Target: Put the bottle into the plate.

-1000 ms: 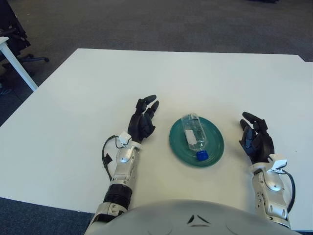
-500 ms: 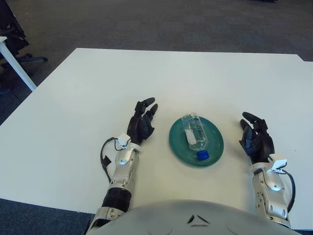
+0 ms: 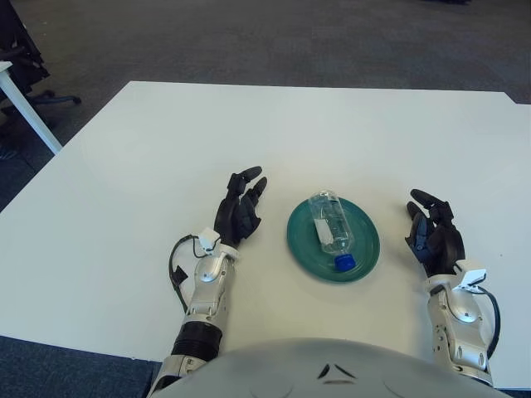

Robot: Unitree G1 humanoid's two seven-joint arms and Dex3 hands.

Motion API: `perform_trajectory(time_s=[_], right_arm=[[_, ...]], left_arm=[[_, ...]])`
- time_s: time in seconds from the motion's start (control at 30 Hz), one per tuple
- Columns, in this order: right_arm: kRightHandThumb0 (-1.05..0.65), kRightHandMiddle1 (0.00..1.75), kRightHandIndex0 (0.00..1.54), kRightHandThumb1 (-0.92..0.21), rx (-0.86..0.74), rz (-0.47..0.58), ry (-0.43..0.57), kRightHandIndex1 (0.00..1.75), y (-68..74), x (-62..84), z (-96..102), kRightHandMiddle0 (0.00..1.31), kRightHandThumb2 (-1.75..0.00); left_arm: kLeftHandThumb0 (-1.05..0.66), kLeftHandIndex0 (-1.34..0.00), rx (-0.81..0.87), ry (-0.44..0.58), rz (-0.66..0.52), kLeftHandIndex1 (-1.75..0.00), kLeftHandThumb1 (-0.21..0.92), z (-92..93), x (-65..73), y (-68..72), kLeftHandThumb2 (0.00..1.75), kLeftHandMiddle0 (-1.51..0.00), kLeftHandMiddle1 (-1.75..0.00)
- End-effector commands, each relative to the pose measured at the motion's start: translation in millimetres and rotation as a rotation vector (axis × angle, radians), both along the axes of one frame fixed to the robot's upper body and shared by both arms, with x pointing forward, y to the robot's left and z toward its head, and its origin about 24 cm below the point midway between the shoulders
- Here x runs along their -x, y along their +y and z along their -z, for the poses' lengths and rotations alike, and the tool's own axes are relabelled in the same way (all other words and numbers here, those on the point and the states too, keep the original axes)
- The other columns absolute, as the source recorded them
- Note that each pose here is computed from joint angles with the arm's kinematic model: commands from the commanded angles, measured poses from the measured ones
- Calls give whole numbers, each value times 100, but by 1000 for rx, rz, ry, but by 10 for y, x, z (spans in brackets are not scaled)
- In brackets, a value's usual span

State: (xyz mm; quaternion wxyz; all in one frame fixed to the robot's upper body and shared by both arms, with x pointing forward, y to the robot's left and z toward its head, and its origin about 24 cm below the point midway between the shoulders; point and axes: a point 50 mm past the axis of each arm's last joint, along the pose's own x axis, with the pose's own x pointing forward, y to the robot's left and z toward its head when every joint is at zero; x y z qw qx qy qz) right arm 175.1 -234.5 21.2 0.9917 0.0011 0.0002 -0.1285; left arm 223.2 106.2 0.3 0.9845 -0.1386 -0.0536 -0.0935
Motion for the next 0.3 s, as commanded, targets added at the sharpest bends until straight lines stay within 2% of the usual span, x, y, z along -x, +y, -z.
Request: perform_trajectory(time_s=[0.0, 0.27], right_arm=[[-70, 95, 40, -92, 0, -5, -17, 28, 6, -37, -37, 0, -72], [-70, 95, 40, -92, -3, -7, -17, 27, 13, -40, -35, 0, -73]], left_arm=[[-78, -6, 54, 143, -25, -109, 92, 247, 186, -66, 88, -46, -21], [-78, -7, 63, 145, -25, -109, 92, 254, 194, -63, 87, -46, -22]])
